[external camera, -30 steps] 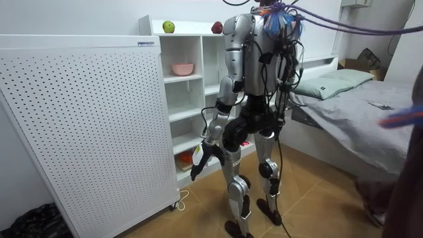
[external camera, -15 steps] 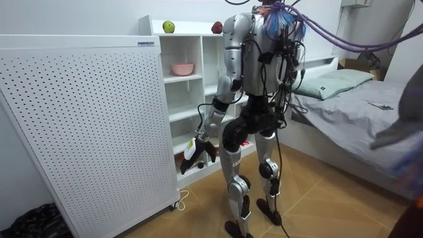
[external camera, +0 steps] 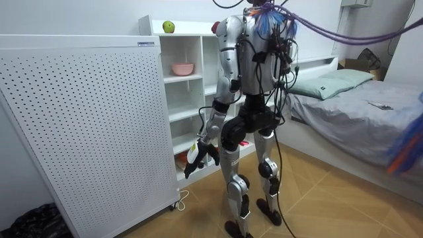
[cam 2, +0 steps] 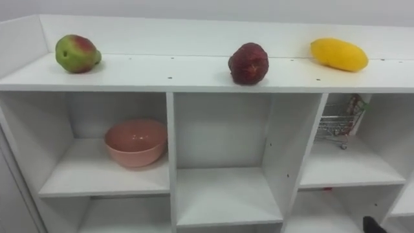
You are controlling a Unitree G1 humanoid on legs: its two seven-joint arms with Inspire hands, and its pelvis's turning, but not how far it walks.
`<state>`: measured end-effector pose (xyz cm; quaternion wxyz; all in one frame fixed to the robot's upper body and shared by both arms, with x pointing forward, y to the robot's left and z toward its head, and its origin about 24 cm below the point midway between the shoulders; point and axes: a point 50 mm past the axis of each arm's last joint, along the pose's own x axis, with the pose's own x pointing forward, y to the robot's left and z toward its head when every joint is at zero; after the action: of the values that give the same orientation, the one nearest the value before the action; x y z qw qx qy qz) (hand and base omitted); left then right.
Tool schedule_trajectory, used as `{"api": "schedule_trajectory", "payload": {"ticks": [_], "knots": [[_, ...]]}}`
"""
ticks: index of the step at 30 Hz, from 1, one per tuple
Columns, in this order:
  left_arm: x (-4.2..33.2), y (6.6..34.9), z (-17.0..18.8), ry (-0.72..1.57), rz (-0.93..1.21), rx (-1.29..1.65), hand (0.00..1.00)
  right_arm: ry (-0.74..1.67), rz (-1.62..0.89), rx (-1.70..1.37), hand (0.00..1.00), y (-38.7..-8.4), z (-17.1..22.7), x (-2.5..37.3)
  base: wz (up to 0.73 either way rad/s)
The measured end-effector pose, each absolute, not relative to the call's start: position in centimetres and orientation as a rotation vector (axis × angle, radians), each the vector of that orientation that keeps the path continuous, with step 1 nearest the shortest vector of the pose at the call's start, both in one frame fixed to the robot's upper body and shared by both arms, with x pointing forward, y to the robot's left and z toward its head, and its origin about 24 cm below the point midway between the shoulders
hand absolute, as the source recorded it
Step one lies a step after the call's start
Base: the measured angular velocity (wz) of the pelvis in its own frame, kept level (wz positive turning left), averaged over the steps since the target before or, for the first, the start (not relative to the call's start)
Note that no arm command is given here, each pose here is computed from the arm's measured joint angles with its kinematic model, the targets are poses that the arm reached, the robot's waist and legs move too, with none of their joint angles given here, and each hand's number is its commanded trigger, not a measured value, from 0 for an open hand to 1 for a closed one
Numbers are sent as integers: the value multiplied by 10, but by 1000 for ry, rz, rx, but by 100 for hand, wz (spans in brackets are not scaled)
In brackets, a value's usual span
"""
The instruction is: Arrange fruit in the closet
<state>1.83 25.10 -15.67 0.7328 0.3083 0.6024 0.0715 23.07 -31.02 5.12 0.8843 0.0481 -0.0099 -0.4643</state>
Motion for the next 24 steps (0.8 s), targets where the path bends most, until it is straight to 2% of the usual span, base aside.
{"api": "schedule_trajectory", "payload": {"ticks": [9,24], "knots": [[25,247,-156,1270,118,690,0,-446,-896,-138,0,-295,143,246,3],[30,248,-155,1244,64,683,0,-756,-720,-106,0,-270,213,255,1]]}}
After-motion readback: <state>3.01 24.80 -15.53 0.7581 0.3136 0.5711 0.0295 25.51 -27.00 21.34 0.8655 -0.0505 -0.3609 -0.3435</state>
